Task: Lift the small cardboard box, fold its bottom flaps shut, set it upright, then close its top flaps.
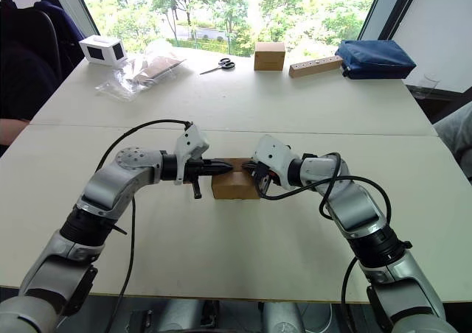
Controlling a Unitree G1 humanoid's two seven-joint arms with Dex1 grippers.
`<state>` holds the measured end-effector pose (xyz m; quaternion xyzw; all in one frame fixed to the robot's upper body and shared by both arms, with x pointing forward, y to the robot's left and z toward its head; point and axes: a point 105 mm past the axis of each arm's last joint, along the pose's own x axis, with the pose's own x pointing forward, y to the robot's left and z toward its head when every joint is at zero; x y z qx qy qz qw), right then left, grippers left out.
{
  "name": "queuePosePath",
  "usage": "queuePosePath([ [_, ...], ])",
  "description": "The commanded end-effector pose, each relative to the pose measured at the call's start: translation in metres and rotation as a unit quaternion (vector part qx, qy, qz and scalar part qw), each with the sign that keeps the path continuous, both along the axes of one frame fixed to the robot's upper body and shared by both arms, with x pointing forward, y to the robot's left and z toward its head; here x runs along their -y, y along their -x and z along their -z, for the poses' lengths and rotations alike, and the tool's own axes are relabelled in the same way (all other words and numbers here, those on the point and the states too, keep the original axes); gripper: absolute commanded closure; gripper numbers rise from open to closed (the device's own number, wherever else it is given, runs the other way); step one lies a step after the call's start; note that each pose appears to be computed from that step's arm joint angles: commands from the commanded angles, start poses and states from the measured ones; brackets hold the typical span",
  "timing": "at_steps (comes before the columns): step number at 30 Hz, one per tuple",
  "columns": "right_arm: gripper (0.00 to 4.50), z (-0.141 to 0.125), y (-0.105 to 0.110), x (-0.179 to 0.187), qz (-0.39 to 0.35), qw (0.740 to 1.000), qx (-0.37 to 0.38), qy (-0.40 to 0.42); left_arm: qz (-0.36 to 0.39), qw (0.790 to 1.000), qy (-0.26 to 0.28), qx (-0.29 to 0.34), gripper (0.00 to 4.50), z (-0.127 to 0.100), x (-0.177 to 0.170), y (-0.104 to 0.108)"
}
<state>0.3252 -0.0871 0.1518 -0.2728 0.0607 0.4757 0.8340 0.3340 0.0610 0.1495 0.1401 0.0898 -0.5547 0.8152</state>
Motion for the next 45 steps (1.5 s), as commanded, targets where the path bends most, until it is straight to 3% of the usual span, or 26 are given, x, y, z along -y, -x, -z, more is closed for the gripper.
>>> queuePosePath([
  [1, 4.50, -0.037, -0.011, 0.010, 0.028, 0.994, 0.072, -0.072, -0.070, 0.992, 0.094, 0.038, 4.42, -0.034, -0.022, -0.021],
  [2, 4.50, -0.047, -0.012, 0.014, 0.039, 0.991, 0.079, -0.100, -0.082, 0.983, 0.158, 0.038, 4.42, -0.053, -0.028, -0.022],
  [3, 4.50, -0.055, -0.011, 0.018, 0.047, 0.988, 0.085, -0.124, -0.093, 0.977, 0.189, 0.040, 4.42, -0.064, -0.035, -0.023],
  [4, 4.50, -0.060, -0.010, 0.023, 0.056, 0.984, 0.085, -0.146, -0.108, 0.976, 0.188, 0.035, 4.42, -0.065, -0.041, -0.024],
  [9, 4.50, -0.062, 0.013, 0.046, 0.077, 0.971, 0.023, -0.226, -0.134, 0.977, 0.165, -0.003, 4.42, -0.050, -0.077, -0.010],
  [15, 4.50, -0.027, 0.051, 0.064, 0.105, 0.969, -0.067, -0.215, -0.145, 0.987, 0.058, -0.041, 4.42, -0.005, -0.110, 0.030],
  [18, 4.50, -0.009, 0.071, 0.067, 0.112, 0.967, -0.116, -0.196, -0.148, 0.985, 0.058, -0.066, 4.42, 0.004, -0.120, 0.046],
  [26, 4.50, 0.018, 0.096, 0.093, 0.157, 0.956, -0.185, -0.162, -0.157, 0.981, 0.037, -0.106, 4.42, 0.026, -0.124, 0.073],
  [34, 4.50, 0.024, 0.096, 0.095, 0.161, 0.956, -0.193, -0.154, -0.149, 0.972, 0.066, -0.171, 4.42, 0.041, -0.113, 0.108],
  [45, 4.50, 0.024, 0.088, 0.090, 0.148, 0.959, -0.187, -0.153, -0.156, 0.971, 0.059, -0.169, 4.42, 0.039, -0.115, 0.107],
])
